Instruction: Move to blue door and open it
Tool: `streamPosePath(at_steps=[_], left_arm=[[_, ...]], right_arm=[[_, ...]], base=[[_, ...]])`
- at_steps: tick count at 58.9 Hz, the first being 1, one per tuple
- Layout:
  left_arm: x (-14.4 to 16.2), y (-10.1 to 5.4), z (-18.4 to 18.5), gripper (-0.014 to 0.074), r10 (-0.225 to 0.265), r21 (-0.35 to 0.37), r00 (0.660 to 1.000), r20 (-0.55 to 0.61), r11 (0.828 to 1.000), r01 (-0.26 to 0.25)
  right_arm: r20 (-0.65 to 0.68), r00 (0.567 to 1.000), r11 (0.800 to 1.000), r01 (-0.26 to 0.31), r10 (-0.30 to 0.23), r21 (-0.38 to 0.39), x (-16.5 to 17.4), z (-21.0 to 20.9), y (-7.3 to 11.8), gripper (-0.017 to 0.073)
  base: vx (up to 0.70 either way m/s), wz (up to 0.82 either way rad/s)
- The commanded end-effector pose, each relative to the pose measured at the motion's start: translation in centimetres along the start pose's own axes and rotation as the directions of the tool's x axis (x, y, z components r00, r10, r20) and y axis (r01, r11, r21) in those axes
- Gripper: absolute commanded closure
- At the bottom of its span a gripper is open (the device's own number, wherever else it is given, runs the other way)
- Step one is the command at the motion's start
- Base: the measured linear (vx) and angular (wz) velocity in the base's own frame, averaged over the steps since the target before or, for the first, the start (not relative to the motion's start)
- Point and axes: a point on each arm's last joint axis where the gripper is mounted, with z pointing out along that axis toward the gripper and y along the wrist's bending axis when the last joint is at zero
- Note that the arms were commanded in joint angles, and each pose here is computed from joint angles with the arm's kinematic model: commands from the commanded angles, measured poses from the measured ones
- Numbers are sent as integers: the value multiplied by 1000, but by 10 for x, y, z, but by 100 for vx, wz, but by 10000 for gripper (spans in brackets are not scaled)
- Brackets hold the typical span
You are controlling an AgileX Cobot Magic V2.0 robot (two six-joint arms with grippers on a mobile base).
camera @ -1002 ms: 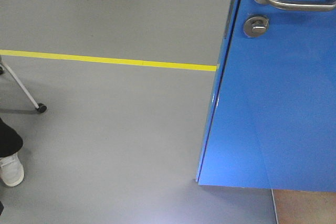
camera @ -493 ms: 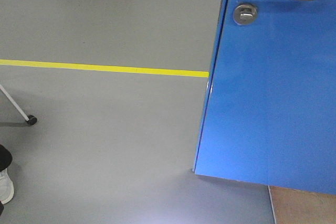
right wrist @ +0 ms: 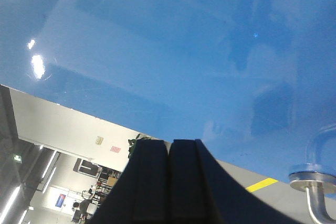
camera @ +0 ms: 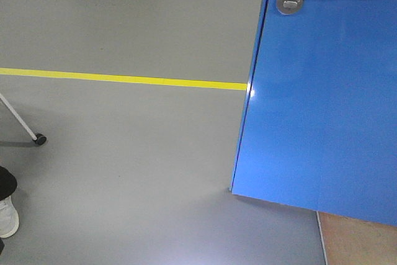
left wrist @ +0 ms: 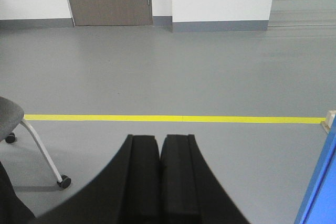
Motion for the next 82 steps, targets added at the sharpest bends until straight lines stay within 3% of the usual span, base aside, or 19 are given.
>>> streamPosePath(at_steps=[1, 45, 49, 53, 56, 57, 61, 64, 68, 69, 71, 72, 75, 76, 79, 82], left_arm=[[-17, 0, -4, 521, -9, 8, 992, 124, 1000, 8], [-17, 0, -4, 521, -9, 8, 992, 124, 1000, 8], [-17, 0, -4, 521, -9, 8, 992, 124, 1000, 8], [-17, 0, -4, 521, -9, 8, 992, 124, 1000, 8], [-17, 0, -4, 521, -9, 8, 992, 124, 1000, 8], [-17, 0, -4, 521, -9, 8, 992, 124, 1000, 8], [-17, 0, -4, 521, -9, 8, 992, 124, 1000, 8], [-17, 0, -4, 521, -9, 8, 992, 124, 1000, 8], [-17, 0, -4, 521, -9, 8, 992, 124, 1000, 8], [-17, 0, -4, 521, -9, 8, 992, 124, 1000, 8], [-17, 0, -4, 521, -9, 8, 992, 124, 1000, 8], [-17, 0, -4, 521, -9, 8, 992, 124, 1000, 8], [-17, 0, -4, 521, -9, 8, 992, 124, 1000, 8], [-17, 0, -4, 521, -9, 8, 992, 124, 1000, 8], [-17, 0, -4, 521, -9, 8, 992, 124, 1000, 8], [-17, 0, -4, 521, -9, 8, 992, 124, 1000, 8]], right_arm=[[60, 998, 995, 37, -32, -88, 2, -15, 32, 547], [65, 997, 996, 38, -32, -87, 1, -15, 32, 547], [81, 994, 996, 70, -67, -45, 0, -15, 30, 547], [124, 972, 978, 187, -198, 94, -2, -21, 27, 547], [126, 940, 933, 284, -316, 221, -3, -28, 23, 547], [123, 925, 909, 318, -360, 269, -3, -31, 23, 547], [110, 887, 849, 385, -449, 361, -1, -43, 29, 547], [100, 837, 789, 458, -537, 409, 2, -51, 38, 547], [77, 738, 679, 569, -671, 464, 8, -62, 54, 547], [65, 696, 635, 607, -715, 477, 10, -66, 60, 547], [43, 634, 568, 660, -773, 492, 15, -72, 69, 547], [25, 585, 517, 695, -811, 500, 19, -76, 75, 547], [1, 489, 422, 752, -872, 507, 29, -87, 92, 547], [-13, 450, 381, 772, -893, 509, 32, -90, 96, 547], [-29, 365, 300, 805, -931, 512, 42, -102, 111, 547], [-33, 300, 240, 820, -953, 519, 52, -115, 123, 547]], base=[[0, 0], [0, 0], [0, 0], [0, 0], [0, 0], [0, 0], [0, 0], [0, 0], [0, 0], [0, 0], [0, 0], [0, 0], [0, 0], [0, 0], [0, 0], [0, 0]])
